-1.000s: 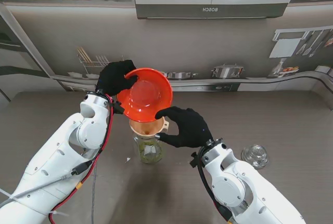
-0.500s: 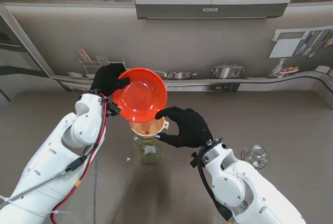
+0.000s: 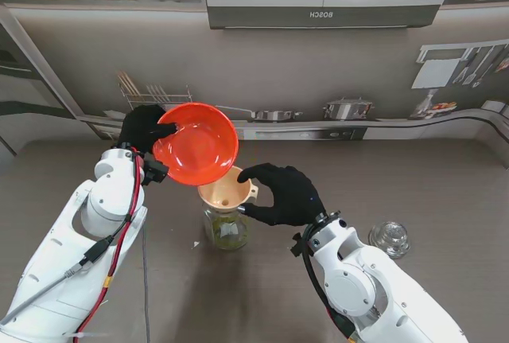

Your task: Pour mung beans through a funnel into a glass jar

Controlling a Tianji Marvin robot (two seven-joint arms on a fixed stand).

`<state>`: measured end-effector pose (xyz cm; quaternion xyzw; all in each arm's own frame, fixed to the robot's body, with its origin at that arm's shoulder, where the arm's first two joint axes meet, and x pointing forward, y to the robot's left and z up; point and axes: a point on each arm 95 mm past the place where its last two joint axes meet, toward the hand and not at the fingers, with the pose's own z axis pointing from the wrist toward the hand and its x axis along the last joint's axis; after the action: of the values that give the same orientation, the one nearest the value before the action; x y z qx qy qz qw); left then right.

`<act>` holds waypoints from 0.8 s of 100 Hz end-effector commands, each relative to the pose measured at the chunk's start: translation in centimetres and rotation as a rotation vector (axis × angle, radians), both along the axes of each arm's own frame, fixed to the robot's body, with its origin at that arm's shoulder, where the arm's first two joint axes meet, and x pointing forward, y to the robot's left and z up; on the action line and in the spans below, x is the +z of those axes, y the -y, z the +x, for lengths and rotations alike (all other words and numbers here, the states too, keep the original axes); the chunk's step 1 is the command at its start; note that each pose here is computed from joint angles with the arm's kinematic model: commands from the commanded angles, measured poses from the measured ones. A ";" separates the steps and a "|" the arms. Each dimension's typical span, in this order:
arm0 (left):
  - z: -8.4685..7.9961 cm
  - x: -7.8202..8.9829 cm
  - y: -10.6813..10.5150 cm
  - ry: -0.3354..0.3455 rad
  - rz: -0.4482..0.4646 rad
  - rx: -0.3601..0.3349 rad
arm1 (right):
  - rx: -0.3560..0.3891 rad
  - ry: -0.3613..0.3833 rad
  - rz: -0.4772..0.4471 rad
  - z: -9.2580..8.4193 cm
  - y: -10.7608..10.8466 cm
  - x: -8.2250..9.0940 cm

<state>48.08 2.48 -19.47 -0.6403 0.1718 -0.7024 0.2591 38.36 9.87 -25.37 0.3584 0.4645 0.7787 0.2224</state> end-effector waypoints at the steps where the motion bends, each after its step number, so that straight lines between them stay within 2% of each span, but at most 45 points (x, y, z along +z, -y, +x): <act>1: -0.3 -0.2 -0.5 -0.014 -0.021 0.020 | 0.006 -0.013 -0.007 -0.1 -0.1 -0.2; 32: -2.0 -2.5 -4.2 -0.060 -0.043 0.155 | 0.009 -0.019 -0.012 -0.1 -0.1 -0.3; 55: -3.1 -4.0 -6.5 -0.070 -0.067 0.244 | 0.014 -0.021 -0.016 -0.1 -0.2 -0.4; 80: -4.1 -6.0 -7.7 -0.113 -0.077 0.293 | 0.015 -0.024 -0.018 -0.1 -0.3 -0.6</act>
<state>44.24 10.14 -24.25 -0.6913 0.0592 -0.6402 0.3298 38.37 9.92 -25.65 0.3604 0.4699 0.7753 0.2196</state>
